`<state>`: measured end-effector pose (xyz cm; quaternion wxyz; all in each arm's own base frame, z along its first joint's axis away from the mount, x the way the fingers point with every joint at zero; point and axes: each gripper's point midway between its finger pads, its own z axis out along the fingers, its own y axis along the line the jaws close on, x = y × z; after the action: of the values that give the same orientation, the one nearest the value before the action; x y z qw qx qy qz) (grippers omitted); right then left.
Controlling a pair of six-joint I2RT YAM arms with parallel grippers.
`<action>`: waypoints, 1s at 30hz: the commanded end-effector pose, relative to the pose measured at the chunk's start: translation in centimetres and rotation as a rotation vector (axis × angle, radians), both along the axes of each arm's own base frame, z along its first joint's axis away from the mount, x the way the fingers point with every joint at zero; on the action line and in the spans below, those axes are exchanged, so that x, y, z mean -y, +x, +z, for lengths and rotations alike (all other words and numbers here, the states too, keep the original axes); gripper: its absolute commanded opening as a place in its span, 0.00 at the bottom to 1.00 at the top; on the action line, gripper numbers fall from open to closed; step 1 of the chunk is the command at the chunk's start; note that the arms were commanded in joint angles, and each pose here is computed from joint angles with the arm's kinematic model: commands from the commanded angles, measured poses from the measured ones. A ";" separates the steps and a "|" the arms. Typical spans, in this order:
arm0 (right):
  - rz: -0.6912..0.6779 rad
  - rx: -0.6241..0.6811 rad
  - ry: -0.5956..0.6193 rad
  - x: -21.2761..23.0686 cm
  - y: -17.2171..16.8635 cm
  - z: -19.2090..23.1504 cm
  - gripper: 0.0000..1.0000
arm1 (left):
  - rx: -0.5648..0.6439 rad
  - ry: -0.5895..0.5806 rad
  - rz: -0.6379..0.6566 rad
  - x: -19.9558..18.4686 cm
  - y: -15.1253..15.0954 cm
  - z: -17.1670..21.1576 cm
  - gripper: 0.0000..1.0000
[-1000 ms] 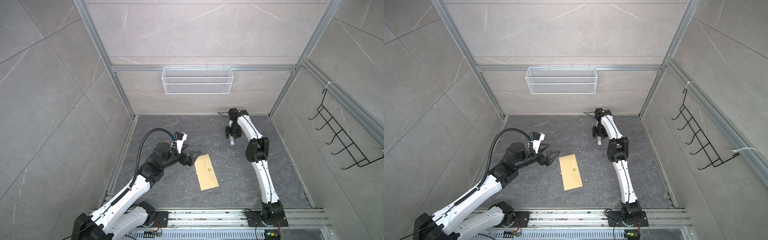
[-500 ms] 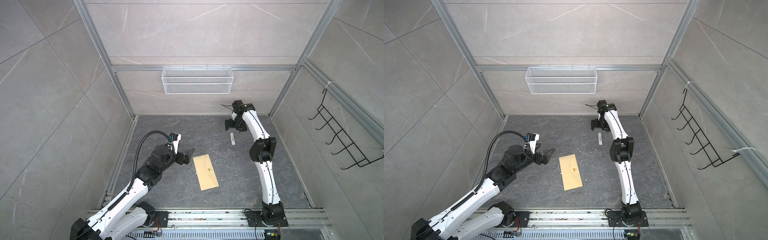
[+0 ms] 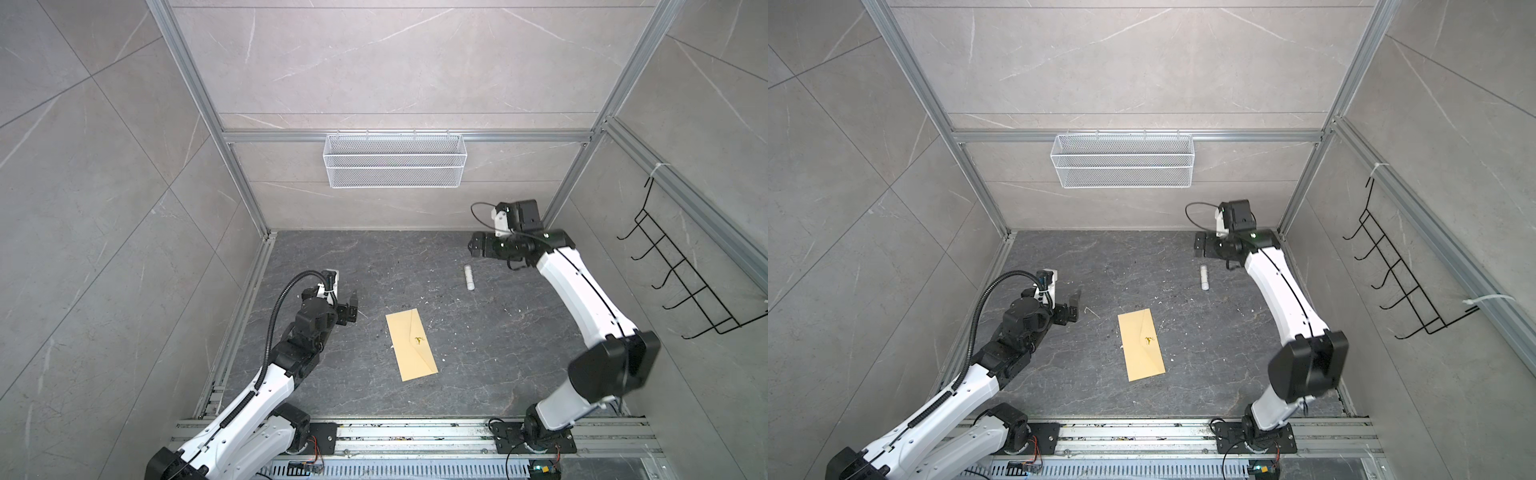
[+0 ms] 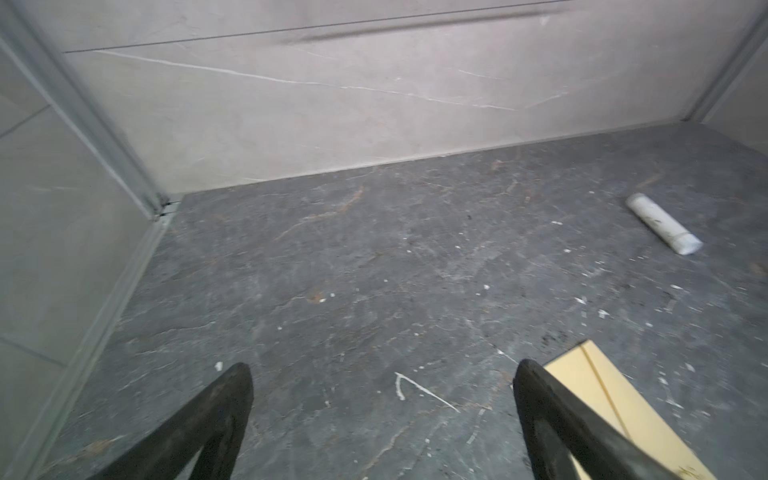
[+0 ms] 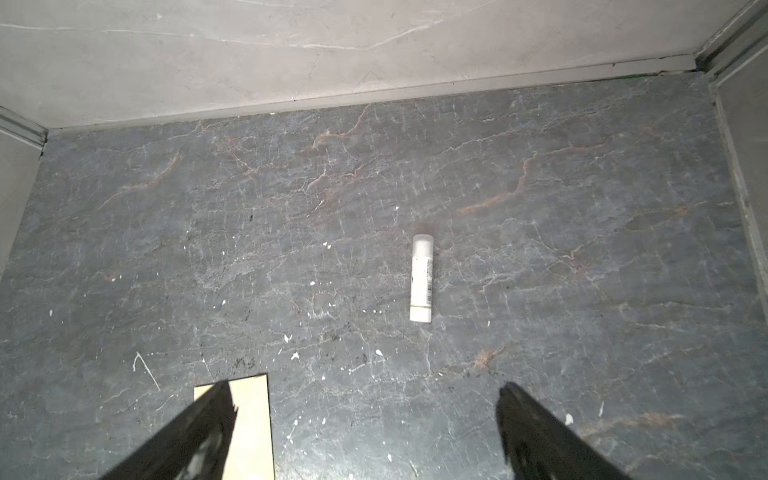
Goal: Place the letter into the envelope and seal it
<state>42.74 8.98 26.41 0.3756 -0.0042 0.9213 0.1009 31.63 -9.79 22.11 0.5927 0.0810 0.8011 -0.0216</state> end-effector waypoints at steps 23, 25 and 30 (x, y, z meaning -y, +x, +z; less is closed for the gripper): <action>-0.091 0.082 0.050 3.8 2.2 -11.0 0.99 | 0.072 0.072 0.295 -6.5 2.2 -4.6 0.99; -0.100 0.021 0.104 4.2 3.2 -12.6 0.99 | 0.074 0.073 0.300 -6.6 2.2 -4.7 0.99; -0.104 -0.075 0.245 4.9 5.0 -15.3 0.99 | 0.075 0.064 0.290 -6.4 2.1 -4.7 0.99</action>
<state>47.31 3.09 11.07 0.3674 0.0792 0.9168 0.1346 33.48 -3.68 16.00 0.5934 -0.0038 0.7995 0.0929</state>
